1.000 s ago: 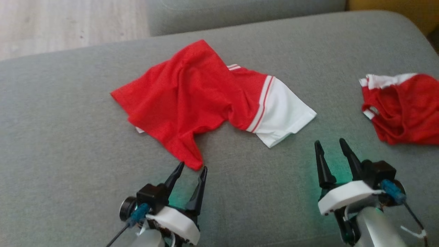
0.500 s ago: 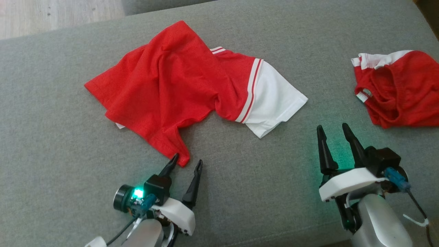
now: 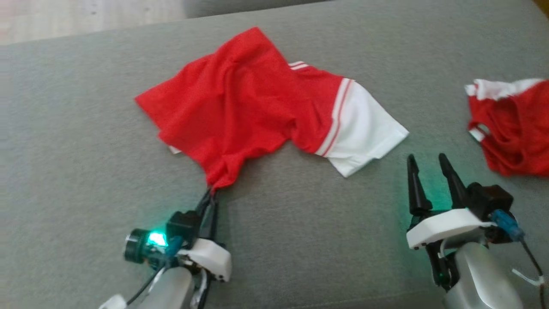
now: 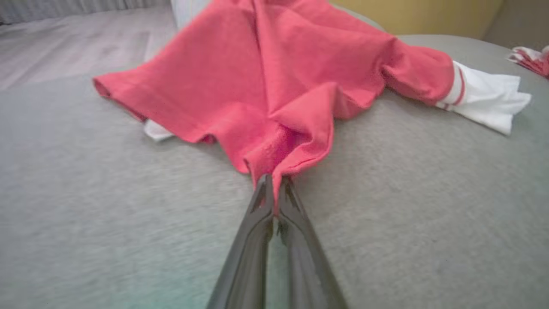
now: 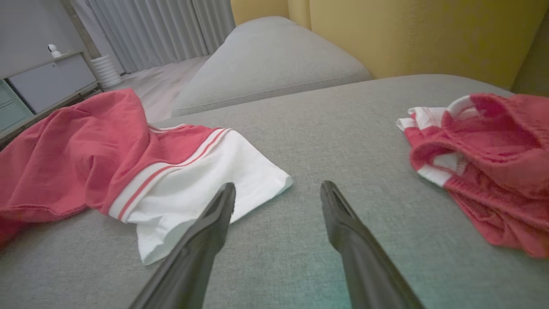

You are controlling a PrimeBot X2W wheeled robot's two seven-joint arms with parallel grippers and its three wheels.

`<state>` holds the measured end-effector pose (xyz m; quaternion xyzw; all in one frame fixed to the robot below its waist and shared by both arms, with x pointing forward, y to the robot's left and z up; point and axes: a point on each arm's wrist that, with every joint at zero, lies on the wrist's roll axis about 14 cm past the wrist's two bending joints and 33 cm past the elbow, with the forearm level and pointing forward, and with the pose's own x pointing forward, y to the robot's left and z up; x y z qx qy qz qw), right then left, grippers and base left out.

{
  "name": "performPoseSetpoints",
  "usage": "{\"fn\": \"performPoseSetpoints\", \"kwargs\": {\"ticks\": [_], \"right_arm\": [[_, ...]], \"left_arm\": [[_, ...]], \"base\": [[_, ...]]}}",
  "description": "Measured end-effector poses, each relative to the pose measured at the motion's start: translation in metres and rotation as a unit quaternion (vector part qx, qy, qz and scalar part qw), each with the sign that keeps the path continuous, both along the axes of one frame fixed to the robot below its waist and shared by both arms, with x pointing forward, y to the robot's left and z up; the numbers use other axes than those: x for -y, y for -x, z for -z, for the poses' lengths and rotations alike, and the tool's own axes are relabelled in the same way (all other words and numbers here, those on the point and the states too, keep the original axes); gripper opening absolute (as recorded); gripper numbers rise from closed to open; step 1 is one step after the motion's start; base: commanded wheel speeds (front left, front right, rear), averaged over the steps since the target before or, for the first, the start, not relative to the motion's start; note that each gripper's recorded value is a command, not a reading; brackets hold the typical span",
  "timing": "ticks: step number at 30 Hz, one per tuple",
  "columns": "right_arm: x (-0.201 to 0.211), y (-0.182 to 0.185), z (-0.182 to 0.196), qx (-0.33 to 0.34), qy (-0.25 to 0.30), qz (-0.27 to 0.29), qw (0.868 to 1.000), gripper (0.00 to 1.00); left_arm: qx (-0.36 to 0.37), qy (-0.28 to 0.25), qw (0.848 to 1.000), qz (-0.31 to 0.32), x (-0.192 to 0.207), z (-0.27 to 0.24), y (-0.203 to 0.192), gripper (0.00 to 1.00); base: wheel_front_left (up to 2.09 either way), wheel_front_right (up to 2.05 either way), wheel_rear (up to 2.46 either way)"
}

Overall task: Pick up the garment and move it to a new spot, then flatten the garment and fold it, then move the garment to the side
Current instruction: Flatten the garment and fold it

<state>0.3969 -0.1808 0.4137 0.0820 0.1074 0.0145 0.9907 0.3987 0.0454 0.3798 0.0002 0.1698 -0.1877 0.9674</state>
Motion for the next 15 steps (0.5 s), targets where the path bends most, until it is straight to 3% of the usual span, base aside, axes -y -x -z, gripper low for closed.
{"fn": "performPoseSetpoints", "kwargs": {"ticks": [10, 15], "right_arm": [[-0.034, -0.016, 0.011, -0.016, -0.021, -0.039, 0.999, 1.00], [-0.023, -0.038, 0.008, -0.010, -0.001, -0.023, 1.000, 1.00]], "left_arm": [[0.024, -0.016, 0.994, -0.108, -0.078, -0.012, 0.022, 0.00], [0.022, -0.020, 0.992, -0.124, -0.092, -0.011, 0.029, 0.00]], "base": [[0.00, 0.00, 0.00], [0.00, 0.00, 0.00]]}}
